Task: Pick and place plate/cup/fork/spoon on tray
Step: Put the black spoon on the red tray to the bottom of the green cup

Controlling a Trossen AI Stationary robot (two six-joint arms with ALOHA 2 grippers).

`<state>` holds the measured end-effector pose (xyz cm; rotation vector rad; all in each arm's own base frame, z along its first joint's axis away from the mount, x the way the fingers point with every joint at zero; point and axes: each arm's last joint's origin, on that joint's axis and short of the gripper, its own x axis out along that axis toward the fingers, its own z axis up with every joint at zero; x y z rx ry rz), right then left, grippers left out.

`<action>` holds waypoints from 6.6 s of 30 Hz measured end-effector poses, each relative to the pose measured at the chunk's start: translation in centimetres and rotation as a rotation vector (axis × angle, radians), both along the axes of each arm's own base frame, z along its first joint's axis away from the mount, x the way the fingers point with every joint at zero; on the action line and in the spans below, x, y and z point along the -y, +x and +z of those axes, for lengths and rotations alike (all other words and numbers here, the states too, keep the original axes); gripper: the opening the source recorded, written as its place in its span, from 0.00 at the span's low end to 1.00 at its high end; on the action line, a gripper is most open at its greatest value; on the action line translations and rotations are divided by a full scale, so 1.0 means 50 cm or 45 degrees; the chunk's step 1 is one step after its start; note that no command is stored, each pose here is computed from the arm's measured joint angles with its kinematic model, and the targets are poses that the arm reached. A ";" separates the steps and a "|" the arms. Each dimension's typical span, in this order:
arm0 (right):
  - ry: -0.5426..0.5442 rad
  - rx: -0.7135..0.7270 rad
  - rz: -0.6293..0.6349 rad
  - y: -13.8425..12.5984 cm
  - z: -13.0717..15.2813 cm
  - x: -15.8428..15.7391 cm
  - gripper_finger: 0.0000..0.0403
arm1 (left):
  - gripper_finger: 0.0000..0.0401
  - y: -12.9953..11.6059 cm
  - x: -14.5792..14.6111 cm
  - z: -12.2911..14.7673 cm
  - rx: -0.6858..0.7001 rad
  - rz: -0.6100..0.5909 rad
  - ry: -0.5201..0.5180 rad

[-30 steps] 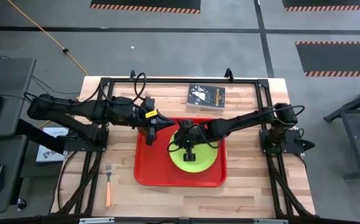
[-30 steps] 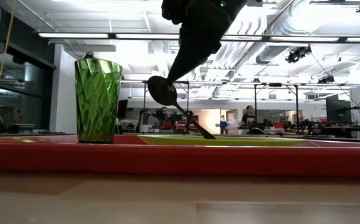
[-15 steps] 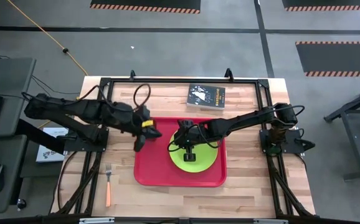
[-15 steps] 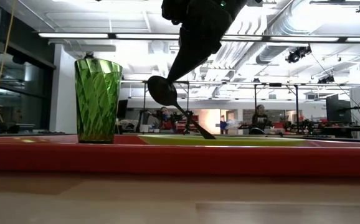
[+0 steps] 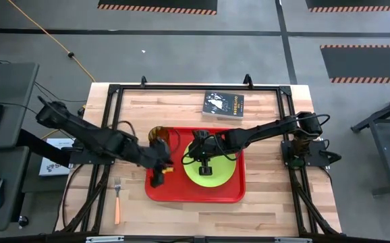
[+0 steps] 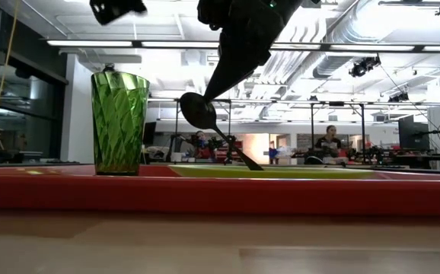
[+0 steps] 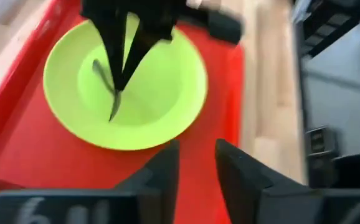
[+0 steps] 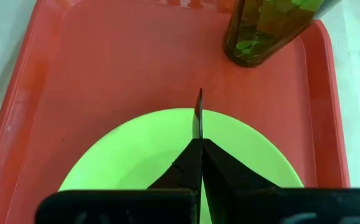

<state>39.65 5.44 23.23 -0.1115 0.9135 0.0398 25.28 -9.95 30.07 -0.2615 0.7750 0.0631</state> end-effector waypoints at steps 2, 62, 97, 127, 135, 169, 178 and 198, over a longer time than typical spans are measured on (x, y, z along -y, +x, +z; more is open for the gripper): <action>0.002 0.000 0.001 0.000 0.000 0.000 0.00 | 0.31 0.016 0.007 -0.023 -0.039 -0.008 0.072; 0.033 0.036 0.013 0.004 0.005 0.000 0.00 | 0.18 0.135 -0.015 -0.180 -0.236 -0.050 0.653; 0.012 -0.120 -0.471 -0.226 0.206 0.100 0.46 | 0.00 0.018 -0.047 0.034 0.188 -0.087 0.398; 1.136 0.095 0.069 -0.101 0.207 0.107 0.49 | 0.00 -0.077 0.055 0.128 0.075 -1.488 1.474; 1.354 -0.074 0.309 -0.034 0.121 0.100 0.49 | 0.00 -0.033 0.085 0.082 -0.060 -1.642 1.698; 1.313 -0.060 0.241 0.008 0.064 0.110 0.49 | 0.00 0.000 0.096 0.059 -0.143 -1.562 1.819; 1.343 -0.111 0.328 0.003 0.062 0.083 0.48 | 0.00 0.007 0.082 0.059 -0.168 -1.533 1.814; 1.349 -0.137 0.354 -0.002 0.058 0.089 0.01 | 0.09 0.016 0.074 0.062 -0.133 -1.425 1.694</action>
